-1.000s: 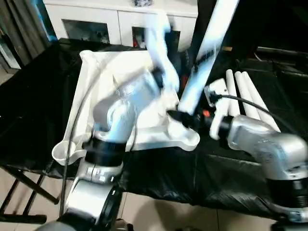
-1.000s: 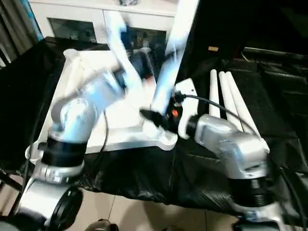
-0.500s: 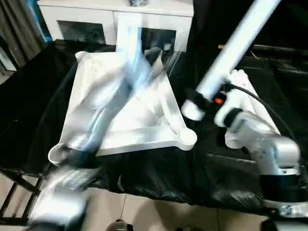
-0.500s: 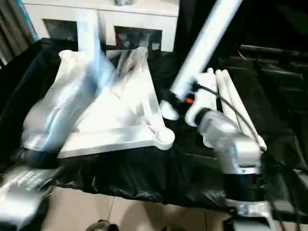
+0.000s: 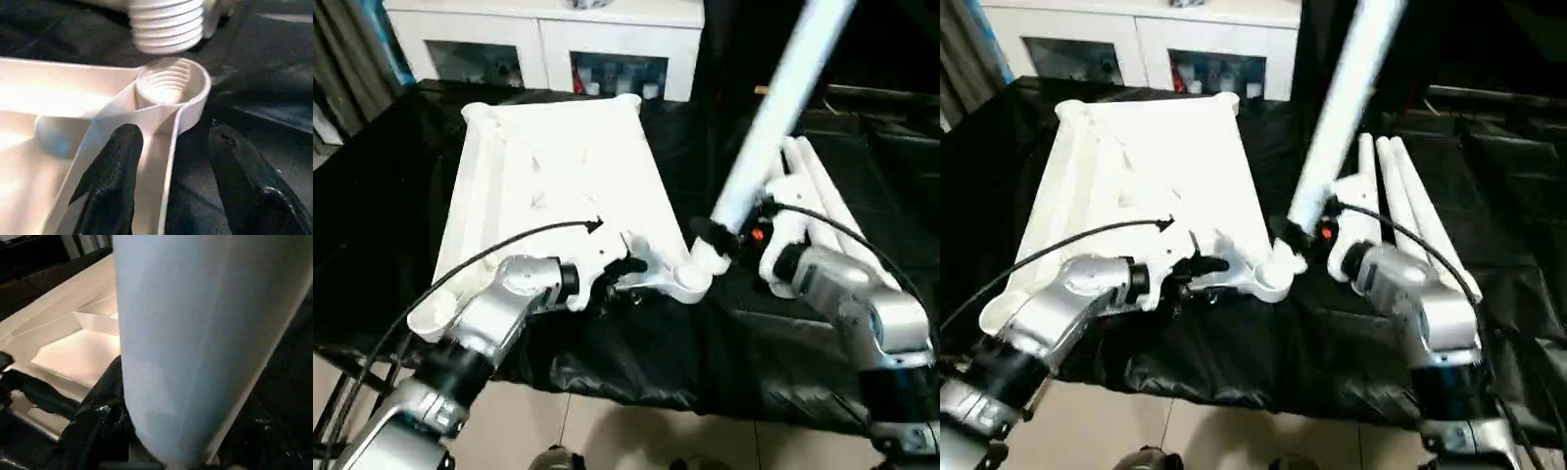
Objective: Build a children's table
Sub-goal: Pick table leg, then insert table leg to table base
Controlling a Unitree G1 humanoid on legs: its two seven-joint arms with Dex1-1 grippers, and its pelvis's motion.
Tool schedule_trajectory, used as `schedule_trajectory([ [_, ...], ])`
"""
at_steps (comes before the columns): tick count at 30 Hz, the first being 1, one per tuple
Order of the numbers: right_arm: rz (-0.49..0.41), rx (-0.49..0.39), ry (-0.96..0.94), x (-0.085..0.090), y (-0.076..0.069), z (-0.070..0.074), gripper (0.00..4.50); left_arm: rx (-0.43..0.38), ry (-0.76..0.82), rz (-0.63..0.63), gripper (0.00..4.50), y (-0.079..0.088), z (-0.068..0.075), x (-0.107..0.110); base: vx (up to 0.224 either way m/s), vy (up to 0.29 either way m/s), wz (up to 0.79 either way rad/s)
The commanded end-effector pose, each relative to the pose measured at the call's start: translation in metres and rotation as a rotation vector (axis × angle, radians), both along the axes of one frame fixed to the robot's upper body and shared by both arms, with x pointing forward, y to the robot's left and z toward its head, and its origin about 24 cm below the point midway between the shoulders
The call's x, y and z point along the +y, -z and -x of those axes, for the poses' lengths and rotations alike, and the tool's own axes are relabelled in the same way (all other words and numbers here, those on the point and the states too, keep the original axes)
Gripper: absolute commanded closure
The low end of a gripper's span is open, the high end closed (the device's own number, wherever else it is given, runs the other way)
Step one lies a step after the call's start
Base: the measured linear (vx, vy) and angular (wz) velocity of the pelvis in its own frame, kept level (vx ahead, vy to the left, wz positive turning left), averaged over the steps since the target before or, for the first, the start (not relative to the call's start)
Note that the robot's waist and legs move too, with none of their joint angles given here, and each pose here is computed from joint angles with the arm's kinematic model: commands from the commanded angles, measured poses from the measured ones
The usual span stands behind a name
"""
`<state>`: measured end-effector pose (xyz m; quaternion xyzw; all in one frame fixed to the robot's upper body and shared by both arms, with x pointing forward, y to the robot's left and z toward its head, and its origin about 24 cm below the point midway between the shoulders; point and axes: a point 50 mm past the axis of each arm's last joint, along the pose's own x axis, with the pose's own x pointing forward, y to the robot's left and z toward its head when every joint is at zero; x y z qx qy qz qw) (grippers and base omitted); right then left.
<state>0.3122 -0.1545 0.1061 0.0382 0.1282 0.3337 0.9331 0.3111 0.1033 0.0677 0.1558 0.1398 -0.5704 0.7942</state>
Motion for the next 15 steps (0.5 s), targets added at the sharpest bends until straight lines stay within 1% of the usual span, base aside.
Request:
schedule_trajectory([
  [1, 0.018, -0.034, -0.030, 0.004, -0.005, 0.001, 2.60, -0.007, 0.025, -0.051, 2.36, 0.004, 0.000, 0.005, 0.000, 0.000, 0.00],
  [3, 0.020, -0.044, -0.045, 0.006, -0.008, 0.003, 2.60, 0.000, 0.041, -0.065, 2.38, 0.004, -0.001, 0.009, 0.000, 0.000, 0.00],
  [4, 0.018, -0.044, -0.050, 0.007, -0.008, 0.003, 2.60, -0.001, 0.043, -0.069, 2.67, 0.004, -0.002, 0.010, 0.000, 0.000, 0.00],
  [5, 0.016, -0.047, -0.060, 0.009, -0.009, 0.004, 2.60, 0.002, 0.056, -0.075, 2.78, 0.003, -0.002, 0.013, 0.000, 0.000, 0.00],
  [8, 0.017, -0.052, -0.076, 0.010, -0.009, 0.005, 2.60, 0.009, 0.066, -0.082, 2.78, 0.003, -0.002, 0.016, 0.000, 0.000, 0.00],
  [9, 0.017, -0.053, -0.082, 0.011, -0.008, 0.006, 2.60, 0.012, 0.063, -0.084, 3.04, 0.004, -0.003, 0.017, 0.000, 0.000, 0.00],
  [10, 0.022, -0.048, -0.099, 0.014, -0.006, 0.006, 2.60, 0.024, 0.058, -0.089, 3.04, 0.006, -0.004, 0.022, 0.000, 0.000, 0.00],
  [11, 0.028, -0.041, -0.113, 0.016, -0.003, 0.008, 2.60, 0.035, 0.049, -0.099, 3.23, 0.008, -0.003, 0.026, 0.000, 0.000, 0.00],
  [14, 0.023, -0.036, -0.134, 0.017, -0.004, 0.009, 2.60, 0.035, 0.041, -0.093, 3.35, 0.008, -0.004, 0.027, 0.000, 0.000, 0.00],
  [15, 0.021, -0.032, -0.150, 0.018, -0.004, 0.011, 2.60, 0.033, 0.045, -0.085, 3.65, 0.007, -0.004, 0.026, 0.000, 0.000, 0.00],
])
